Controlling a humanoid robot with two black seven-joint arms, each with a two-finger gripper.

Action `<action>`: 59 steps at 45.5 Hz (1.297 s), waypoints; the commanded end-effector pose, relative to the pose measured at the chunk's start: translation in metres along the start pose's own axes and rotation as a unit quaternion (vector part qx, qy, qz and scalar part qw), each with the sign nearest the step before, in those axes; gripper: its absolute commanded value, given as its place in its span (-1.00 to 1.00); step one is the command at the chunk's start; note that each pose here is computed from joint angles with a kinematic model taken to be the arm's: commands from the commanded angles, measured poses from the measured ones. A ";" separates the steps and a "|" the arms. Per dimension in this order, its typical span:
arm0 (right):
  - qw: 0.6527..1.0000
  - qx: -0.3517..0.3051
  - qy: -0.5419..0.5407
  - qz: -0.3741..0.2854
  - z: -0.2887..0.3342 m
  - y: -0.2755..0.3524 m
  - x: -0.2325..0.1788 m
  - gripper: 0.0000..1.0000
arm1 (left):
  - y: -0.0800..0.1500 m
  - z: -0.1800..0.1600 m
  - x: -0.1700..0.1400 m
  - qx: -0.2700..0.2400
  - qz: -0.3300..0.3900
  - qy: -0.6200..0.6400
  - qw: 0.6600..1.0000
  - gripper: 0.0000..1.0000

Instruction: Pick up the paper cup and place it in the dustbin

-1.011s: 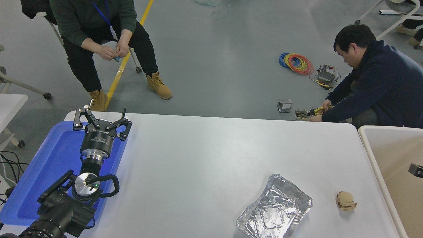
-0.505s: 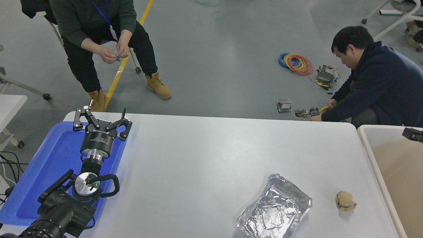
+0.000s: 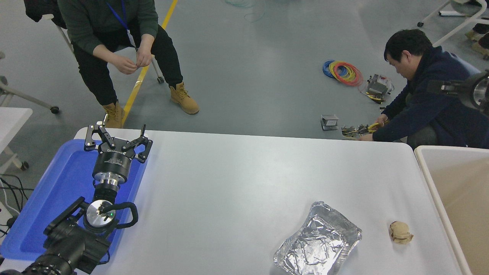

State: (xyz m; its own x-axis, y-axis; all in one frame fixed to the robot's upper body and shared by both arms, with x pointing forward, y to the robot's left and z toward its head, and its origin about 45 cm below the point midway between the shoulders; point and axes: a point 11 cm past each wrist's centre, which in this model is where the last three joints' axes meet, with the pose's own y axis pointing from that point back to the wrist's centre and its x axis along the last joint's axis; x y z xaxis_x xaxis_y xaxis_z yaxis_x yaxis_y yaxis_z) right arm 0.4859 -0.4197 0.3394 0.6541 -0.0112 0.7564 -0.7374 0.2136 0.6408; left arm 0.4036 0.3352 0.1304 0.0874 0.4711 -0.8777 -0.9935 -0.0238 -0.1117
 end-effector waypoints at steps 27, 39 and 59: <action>0.961 0.089 0.066 -0.254 -0.093 0.129 0.002 1.00 | 0.000 0.000 0.000 -0.001 0.000 0.000 1.000 1.00; 0.950 0.112 0.079 -0.280 -0.107 0.146 -0.016 1.00 | 0.000 0.000 0.000 -0.001 0.000 0.000 1.000 1.00; 0.933 0.124 0.089 -0.325 -0.114 0.150 -0.048 1.00 | 0.000 0.000 0.000 -0.001 0.000 0.000 1.000 1.00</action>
State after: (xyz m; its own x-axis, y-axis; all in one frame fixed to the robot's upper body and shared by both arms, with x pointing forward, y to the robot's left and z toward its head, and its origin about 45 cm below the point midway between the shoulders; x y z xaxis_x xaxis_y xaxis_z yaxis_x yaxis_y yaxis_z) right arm 0.3737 -0.2787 0.3948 0.9695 0.0993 0.2242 -0.2245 -0.0084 0.9744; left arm 0.4035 0.3352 0.1304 0.0874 0.4711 -0.8778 -0.9934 -0.0243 -0.1119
